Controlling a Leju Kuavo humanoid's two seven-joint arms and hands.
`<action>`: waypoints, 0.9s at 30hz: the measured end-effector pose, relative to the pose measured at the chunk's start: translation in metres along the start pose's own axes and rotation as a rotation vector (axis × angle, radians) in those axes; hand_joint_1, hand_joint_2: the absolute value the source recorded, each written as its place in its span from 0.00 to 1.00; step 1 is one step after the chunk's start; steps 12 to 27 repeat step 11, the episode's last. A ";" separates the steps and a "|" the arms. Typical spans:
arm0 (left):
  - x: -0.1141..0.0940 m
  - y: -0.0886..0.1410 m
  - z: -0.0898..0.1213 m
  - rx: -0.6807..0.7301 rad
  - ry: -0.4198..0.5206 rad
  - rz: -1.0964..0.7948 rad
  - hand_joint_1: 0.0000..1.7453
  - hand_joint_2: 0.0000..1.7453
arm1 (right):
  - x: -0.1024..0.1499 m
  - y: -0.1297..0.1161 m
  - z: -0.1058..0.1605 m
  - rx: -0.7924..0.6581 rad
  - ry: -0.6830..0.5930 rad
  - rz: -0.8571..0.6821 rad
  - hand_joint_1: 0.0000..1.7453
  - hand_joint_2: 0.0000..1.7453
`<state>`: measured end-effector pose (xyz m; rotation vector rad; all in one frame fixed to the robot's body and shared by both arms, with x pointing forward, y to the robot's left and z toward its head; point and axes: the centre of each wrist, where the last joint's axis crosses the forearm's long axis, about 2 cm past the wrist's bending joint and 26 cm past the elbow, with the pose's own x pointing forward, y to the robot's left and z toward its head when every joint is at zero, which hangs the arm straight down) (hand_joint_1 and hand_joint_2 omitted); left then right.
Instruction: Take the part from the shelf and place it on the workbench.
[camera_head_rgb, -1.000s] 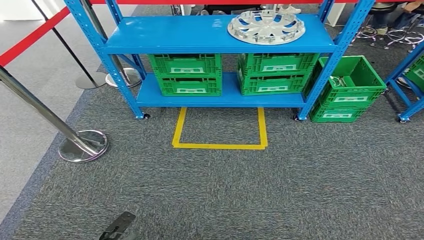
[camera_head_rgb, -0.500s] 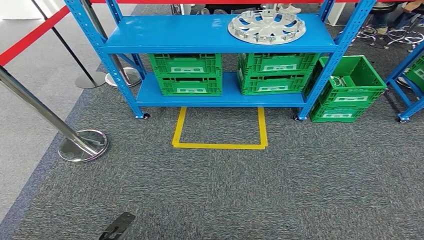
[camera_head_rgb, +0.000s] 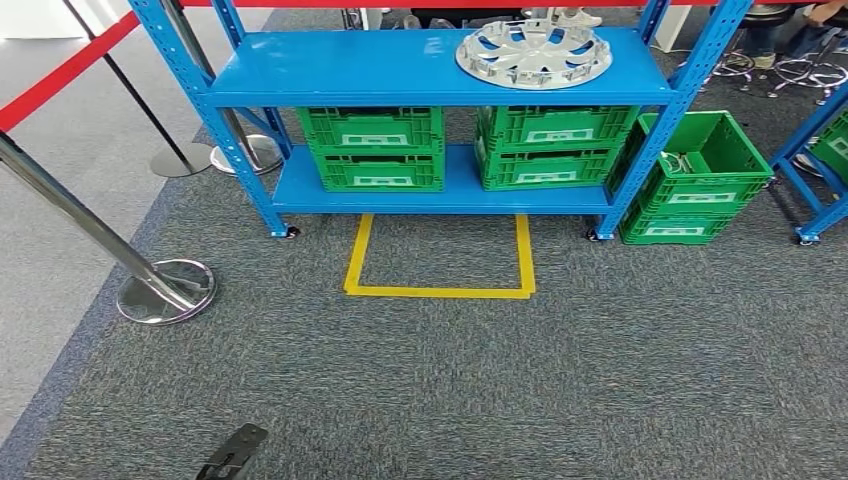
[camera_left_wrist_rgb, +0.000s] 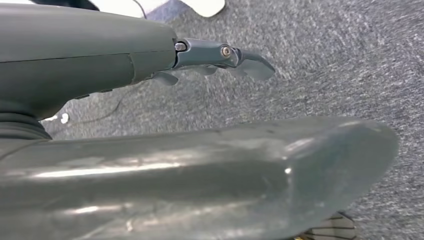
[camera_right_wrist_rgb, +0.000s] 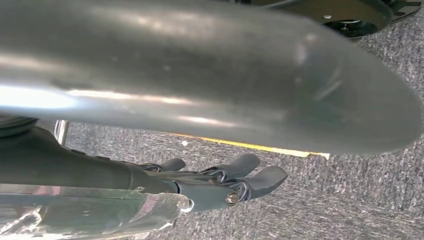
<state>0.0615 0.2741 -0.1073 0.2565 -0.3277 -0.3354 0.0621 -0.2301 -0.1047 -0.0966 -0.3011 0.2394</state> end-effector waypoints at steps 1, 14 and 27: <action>0.000 0.000 0.000 -0.001 0.001 0.013 0.00 0.00 | 0.000 0.000 0.000 0.001 -0.002 0.001 0.00 0.00; -0.002 0.000 0.000 0.001 0.013 0.058 0.00 0.00 | 0.000 0.000 0.000 -0.001 -0.026 0.022 0.00 0.00; -0.002 0.000 0.000 0.001 0.013 0.058 0.00 0.00 | 0.000 0.000 0.000 -0.001 -0.026 0.022 0.00 0.00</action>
